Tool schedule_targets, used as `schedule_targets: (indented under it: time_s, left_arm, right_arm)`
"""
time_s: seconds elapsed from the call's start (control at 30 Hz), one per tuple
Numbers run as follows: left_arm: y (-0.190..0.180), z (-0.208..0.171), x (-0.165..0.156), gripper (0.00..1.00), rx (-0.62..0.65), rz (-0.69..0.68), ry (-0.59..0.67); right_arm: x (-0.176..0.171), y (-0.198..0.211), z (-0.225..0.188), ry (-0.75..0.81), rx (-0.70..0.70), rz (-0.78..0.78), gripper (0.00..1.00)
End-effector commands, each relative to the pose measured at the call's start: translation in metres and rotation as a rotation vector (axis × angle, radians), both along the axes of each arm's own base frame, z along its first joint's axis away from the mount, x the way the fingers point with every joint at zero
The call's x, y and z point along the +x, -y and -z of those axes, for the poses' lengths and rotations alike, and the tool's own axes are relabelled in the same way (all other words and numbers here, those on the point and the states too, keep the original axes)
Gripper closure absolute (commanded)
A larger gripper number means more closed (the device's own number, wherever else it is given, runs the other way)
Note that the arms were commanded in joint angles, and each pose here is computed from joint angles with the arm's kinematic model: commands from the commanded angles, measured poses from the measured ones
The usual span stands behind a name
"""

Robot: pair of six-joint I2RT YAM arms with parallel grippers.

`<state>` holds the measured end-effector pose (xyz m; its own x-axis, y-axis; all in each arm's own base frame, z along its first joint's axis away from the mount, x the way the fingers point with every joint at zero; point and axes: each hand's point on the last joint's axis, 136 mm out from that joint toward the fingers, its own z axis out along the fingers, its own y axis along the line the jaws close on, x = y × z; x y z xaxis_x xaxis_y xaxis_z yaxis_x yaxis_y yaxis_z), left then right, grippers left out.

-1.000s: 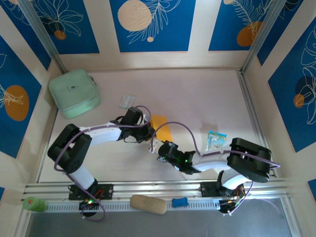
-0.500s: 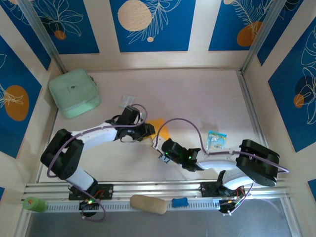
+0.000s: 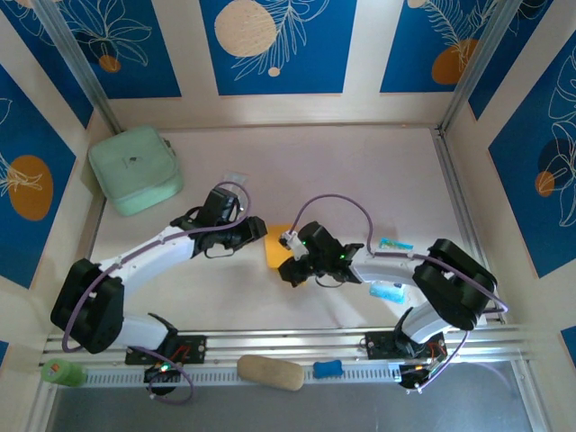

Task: Fold a paper plane with a square sheet of paper (pick it up from the middle)
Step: Third fold the triangle at the center of the table.

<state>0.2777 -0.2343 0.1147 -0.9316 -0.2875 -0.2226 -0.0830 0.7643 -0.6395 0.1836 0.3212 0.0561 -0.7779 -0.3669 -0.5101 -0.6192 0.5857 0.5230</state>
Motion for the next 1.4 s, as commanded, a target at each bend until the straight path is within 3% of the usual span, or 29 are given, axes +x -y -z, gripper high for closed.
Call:
schedule_targets:
  time_s: [0.0,0.37,0.97,1.37]
  left_arm:
    - [-0.001,-0.007,0.005,0.57,0.004,0.009,0.024]
    - [0.028,0.009,0.011,0.8,-0.077,0.113,-0.036]
    - [0.032,0.102,-0.004,0.89,-0.028,0.151,-0.25]
    - [0.028,0.11,-0.008,0.89,-0.009,0.141,-0.262]
  right_arm:
    - [-0.02,-0.012,-0.009,-0.139,0.109,-0.042,0.97]
    - [-0.025,-0.012,-0.01,-0.209,0.177,-0.065,0.97]
    - [-0.009,-0.013,0.001,-0.216,0.137,-0.018,0.97]
    - [0.019,0.012,0.012,-0.178,0.022,0.11,0.97]
